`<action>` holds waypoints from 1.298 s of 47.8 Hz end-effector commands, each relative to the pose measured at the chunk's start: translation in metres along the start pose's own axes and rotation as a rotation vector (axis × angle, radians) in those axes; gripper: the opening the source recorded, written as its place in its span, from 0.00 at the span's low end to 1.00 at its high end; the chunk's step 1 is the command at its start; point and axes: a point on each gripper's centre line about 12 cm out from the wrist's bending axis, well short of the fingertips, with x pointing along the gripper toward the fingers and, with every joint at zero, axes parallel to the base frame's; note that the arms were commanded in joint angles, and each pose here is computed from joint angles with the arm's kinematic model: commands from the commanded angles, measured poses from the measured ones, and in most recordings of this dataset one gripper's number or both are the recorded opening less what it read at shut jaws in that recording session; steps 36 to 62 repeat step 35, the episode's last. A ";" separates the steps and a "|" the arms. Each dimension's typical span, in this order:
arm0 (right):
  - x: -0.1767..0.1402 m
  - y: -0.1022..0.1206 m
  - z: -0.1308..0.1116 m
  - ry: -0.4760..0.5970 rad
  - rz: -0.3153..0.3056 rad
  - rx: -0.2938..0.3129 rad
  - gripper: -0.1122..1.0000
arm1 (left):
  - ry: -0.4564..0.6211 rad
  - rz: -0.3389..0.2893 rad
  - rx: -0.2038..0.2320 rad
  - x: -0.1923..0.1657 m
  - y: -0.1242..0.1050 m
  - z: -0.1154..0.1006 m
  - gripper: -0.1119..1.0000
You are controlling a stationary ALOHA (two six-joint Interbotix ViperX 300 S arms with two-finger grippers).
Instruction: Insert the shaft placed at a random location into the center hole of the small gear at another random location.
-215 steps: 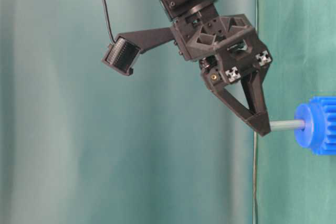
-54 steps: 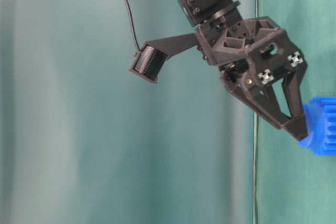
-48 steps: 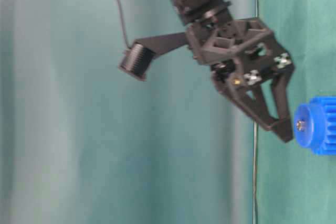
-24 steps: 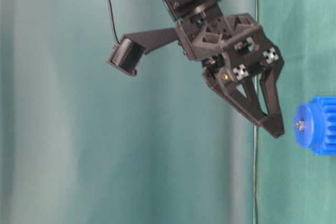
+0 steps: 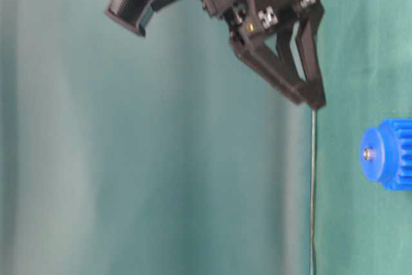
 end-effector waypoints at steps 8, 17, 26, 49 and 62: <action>-0.023 -0.001 0.009 -0.046 -0.003 0.003 0.80 | -0.023 0.001 -0.002 0.002 0.000 0.009 0.10; -0.028 -0.001 0.007 -0.047 -0.003 0.005 0.80 | -0.025 0.000 -0.002 0.002 0.000 0.009 0.10; -0.028 -0.001 0.009 -0.051 -0.003 0.005 0.80 | -0.023 0.001 -0.002 0.002 0.000 0.009 0.10; -0.028 -0.001 0.009 -0.050 -0.005 0.005 0.80 | -0.020 0.001 -0.002 0.002 0.000 0.008 0.10; -0.028 -0.001 0.009 -0.050 -0.005 0.005 0.80 | -0.020 0.001 -0.002 0.002 0.000 0.008 0.10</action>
